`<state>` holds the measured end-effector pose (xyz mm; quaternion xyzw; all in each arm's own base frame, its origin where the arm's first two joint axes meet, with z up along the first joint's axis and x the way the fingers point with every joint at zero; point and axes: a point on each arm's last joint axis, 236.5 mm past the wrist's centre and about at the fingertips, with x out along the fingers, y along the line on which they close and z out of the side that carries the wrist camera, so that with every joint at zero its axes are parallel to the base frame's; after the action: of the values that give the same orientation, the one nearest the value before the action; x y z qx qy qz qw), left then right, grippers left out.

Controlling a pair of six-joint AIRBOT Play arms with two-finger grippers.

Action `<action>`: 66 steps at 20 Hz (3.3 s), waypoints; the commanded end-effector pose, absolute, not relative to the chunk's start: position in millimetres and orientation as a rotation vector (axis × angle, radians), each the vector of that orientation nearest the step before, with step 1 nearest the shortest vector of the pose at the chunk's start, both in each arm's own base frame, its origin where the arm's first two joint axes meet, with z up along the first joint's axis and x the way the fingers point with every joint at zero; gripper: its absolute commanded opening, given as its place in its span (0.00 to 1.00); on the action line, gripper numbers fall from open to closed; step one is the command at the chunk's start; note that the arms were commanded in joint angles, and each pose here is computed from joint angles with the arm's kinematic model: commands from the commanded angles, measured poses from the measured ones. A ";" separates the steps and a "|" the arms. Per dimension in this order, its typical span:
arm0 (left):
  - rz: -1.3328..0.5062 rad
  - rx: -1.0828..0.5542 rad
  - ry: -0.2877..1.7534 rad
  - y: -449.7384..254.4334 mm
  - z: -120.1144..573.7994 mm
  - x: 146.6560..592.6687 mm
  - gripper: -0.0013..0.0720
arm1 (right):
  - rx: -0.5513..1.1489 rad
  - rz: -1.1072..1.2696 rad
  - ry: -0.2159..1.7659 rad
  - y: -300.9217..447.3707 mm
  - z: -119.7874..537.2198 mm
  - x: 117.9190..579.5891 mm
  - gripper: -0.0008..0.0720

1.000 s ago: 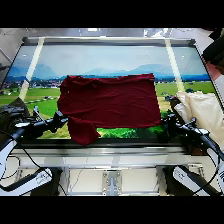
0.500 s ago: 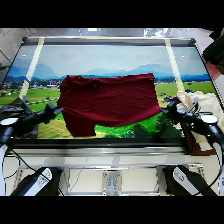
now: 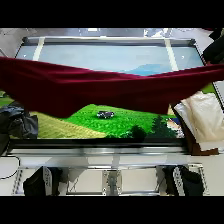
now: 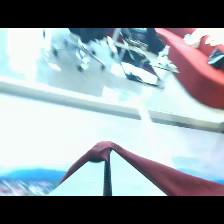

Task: Fold the shirts.

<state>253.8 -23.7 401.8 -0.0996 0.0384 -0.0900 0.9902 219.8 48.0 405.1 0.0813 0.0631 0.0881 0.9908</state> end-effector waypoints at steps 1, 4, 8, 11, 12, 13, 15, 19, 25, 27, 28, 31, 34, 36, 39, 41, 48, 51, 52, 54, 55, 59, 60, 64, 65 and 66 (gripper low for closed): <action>-0.102 0.086 0.043 -41.1 464.6 211.2 0.03 | -0.010 0.026 -0.017 32.4 471.9 168.0 0.03; -0.170 0.065 0.117 -37.7 465.4 234.7 0.03 | 0.002 -0.013 0.143 5.8 443.7 210.9 0.03; -0.305 -0.010 0.328 -41.0 405.1 329.4 0.03 | 0.122 0.084 0.421 -7.5 373.6 300.0 0.03; -0.365 -0.084 0.541 -43.2 325.9 406.8 0.03 | 0.231 0.267 0.636 8.2 306.6 363.0 0.03; -0.384 -0.104 0.610 -46.4 297.2 427.2 0.03 | 0.251 0.297 0.706 11.2 281.5 381.1 0.03; -0.396 -0.119 0.688 -48.9 263.1 447.9 0.03 | 0.251 0.316 0.779 13.8 252.1 400.4 0.03; -0.374 -0.107 0.843 -43.8 190.3 481.3 0.03 | 0.233 0.323 0.930 18.1 187.2 433.3 0.03; -0.213 -0.086 1.009 -12.5 67.5 537.8 0.03 | 0.288 0.269 1.038 25.6 74.0 507.8 0.03; -0.148 -0.101 0.963 0.4 45.6 565.0 0.03 | 0.392 0.176 0.930 21.8 41.8 563.1 0.03; -0.162 -0.099 1.011 -2.2 46.3 551.4 0.03 | 0.365 0.210 0.987 26.5 45.4 548.1 0.03; -0.178 -0.099 1.072 -5.3 41.0 537.7 0.03 | 0.341 0.220 1.033 27.3 44.6 536.1 0.03; -0.203 -0.095 1.294 -7.7 4.0 489.1 0.03 | 0.249 0.214 1.197 20.3 29.0 498.1 0.03; -0.175 -0.108 1.417 -4.0 -39.5 458.9 0.03 | 0.217 0.208 1.289 22.3 5.4 477.4 0.03; -0.175 -0.121 1.461 -5.8 -58.5 445.5 0.03 | 0.223 0.208 1.314 29.9 -18.4 471.1 0.03; -0.175 -0.129 1.505 -7.0 -73.1 432.1 0.03 | 0.230 0.206 1.347 43.1 -56.6 461.3 0.03; -0.176 -0.131 1.515 -7.2 -76.0 429.3 0.03 | 0.242 0.194 1.363 43.5 -73.7 458.7 0.03; -0.178 -0.132 1.529 -7.6 -76.9 425.9 0.03 | 0.247 0.152 1.331 36.5 -79.0 469.0 0.03; -0.178 -0.132 1.529 -7.4 -76.9 425.9 0.03 | 0.243 0.127 1.329 31.8 -79.7 470.0 0.03; -0.178 -0.132 1.529 -7.5 -76.9 425.8 0.03 | 0.237 0.114 1.321 28.8 -79.7 471.9 0.03; -0.179 -0.133 1.533 -7.4 -76.9 424.9 0.03 | 0.235 0.102 1.291 26.2 -77.8 478.9 0.03; -0.180 -0.133 1.537 -7.6 -76.9 424.0 0.03 | 0.234 0.097 1.259 24.8 -74.1 486.4 0.03; -0.180 -0.133 1.540 -7.7 -76.9 423.2 0.03 | 0.216 0.099 1.104 20.6 -24.7 528.6 0.02; -0.180 -0.133 1.540 -7.7 -76.9 423.2 0.03 | 0.208 0.103 1.122 20.6 -22.6 525.5 0.02; -0.180 -0.133 1.540 -7.7 -77.0 423.1 0.03 | 0.178 0.104 1.308 18.4 -56.4 481.6 0.02; -0.181 -0.133 1.540 -8.0 -77.0 423.1 0.03 | 0.182 0.104 1.346 19.3 -67.9 470.7 0.03; -0.181 -0.133 1.541 -7.9 -77.1 423.0 0.03 | 0.186 0.104 1.378 20.8 -79.0 460.6 0.03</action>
<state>423.2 -7.8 -76.7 -0.0603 0.6945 -0.0814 0.7124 487.3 20.3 -57.7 0.0891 0.5956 0.0484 0.7969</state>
